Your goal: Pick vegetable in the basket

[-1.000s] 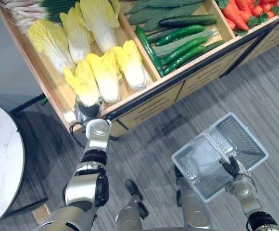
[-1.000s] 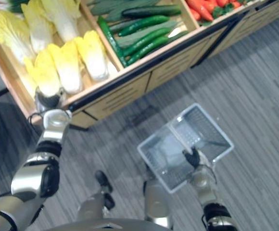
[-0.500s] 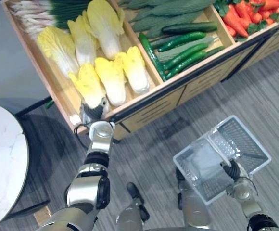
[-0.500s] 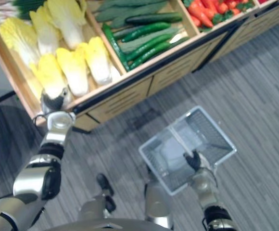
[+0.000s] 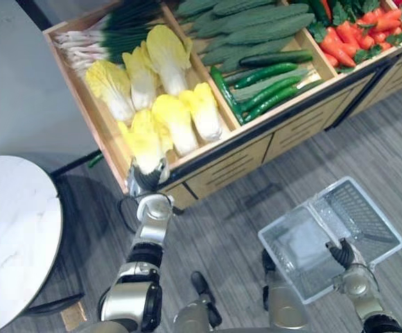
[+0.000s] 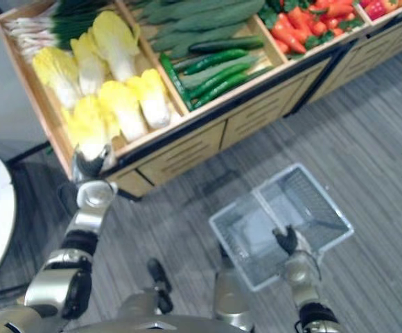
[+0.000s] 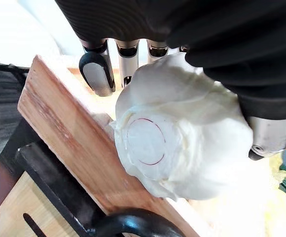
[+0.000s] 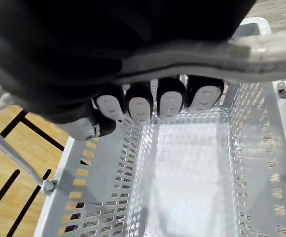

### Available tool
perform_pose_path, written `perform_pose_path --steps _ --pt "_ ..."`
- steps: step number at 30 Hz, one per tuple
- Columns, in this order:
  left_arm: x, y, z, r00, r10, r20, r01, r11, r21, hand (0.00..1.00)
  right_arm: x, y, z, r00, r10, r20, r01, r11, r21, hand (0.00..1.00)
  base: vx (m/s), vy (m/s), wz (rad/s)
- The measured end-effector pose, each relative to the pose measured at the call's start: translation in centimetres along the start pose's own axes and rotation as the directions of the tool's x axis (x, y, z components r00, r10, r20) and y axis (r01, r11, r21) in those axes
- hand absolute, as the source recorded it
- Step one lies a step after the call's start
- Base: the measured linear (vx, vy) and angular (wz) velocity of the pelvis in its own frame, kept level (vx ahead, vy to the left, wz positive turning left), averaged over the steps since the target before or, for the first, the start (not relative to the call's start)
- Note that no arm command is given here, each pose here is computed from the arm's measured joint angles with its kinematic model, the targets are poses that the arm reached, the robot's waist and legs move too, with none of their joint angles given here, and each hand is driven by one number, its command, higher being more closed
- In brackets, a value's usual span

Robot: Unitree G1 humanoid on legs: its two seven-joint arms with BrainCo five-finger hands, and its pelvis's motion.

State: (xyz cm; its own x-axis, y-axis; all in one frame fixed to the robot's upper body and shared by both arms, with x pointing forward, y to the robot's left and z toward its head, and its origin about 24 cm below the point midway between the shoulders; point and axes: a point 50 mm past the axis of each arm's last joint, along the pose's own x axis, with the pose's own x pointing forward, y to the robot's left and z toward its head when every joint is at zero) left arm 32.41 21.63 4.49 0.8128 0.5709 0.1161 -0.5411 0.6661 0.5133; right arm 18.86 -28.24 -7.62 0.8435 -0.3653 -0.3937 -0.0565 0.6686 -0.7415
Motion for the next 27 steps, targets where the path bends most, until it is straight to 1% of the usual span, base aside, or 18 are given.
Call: perform_pose_path --steps 7,10,13,17,18,20,22,24,25,27 --pt "0.0 1.3 1.5 0.994 0.051 0.098 -0.051 0.999 -0.002 1.00 -0.2 0.0 -0.5 1.000 0.002 -0.021 -0.002 1.000 0.001 1.00 0.01 -0.006 0.06" --pt "-0.1 2.1 2.3 0.987 0.082 0.136 -0.079 0.996 -0.030 1.00 -0.3 0.1 -0.8 1.000 0.010 -0.029 -0.010 1.000 0.001 1.00 0.04 -0.007 0.09" --pt "-0.3 3.1 2.9 0.976 0.120 0.183 -0.117 0.993 -0.029 1.00 -0.6 0.2 -1.1 0.999 0.016 -0.038 -0.016 1.000 0.000 1.00 0.06 -0.006 0.02" --pt "-0.6 4.0 4.2 0.957 0.158 0.243 -0.148 0.987 -0.058 1.00 -0.8 0.4 -1.5 0.998 0.025 -0.049 -0.025 1.000 0.000 1.00 0.02 -0.007 0.01" --pt "-0.9 4.3 4.8 0.945 0.164 0.281 -0.156 0.986 -0.054 1.00 -1.0 0.5 -1.7 0.998 0.035 -0.055 -0.035 0.999 0.001 1.00 0.00 0.000 0.00" --pt "-1.5 4.5 5.7 0.927 0.147 0.344 -0.138 0.989 -0.052 1.00 -1.0 0.4 -1.6 0.998 0.048 -0.051 -0.047 0.999 0.004 1.00 0.00 0.000 0.00" --pt "-2.0 4.2 6.6 0.900 0.091 0.425 -0.092 0.996 -0.019 1.00 -0.8 0.1 -1.4 0.998 0.055 -0.036 -0.055 0.998 0.005 1.00 -0.02 -0.006 -0.02" --pt "-3.3 3.7 7.4 0.861 -0.002 0.508 0.005 1.000 -0.005 1.00 -0.5 -1.0 -0.9 0.998 0.067 -0.006 -0.067 0.998 0.001 1.00 -0.03 -0.007 -0.09" --pt "-3.6 3.5 7.6 0.851 -0.023 0.524 0.027 1.000 -0.001 1.00 -0.4 -1.4 -0.7 0.998 0.066 0.005 -0.066 0.998 0.004 1.00 -0.04 -0.007 -0.14" --pt "-4.7 2.9 7.9 0.818 -0.099 0.567 0.114 0.993 0.009 1.00 0.3 -3.3 0.1 0.998 0.049 0.047 -0.048 0.999 -0.021 1.00 -0.05 -0.003 -0.26"
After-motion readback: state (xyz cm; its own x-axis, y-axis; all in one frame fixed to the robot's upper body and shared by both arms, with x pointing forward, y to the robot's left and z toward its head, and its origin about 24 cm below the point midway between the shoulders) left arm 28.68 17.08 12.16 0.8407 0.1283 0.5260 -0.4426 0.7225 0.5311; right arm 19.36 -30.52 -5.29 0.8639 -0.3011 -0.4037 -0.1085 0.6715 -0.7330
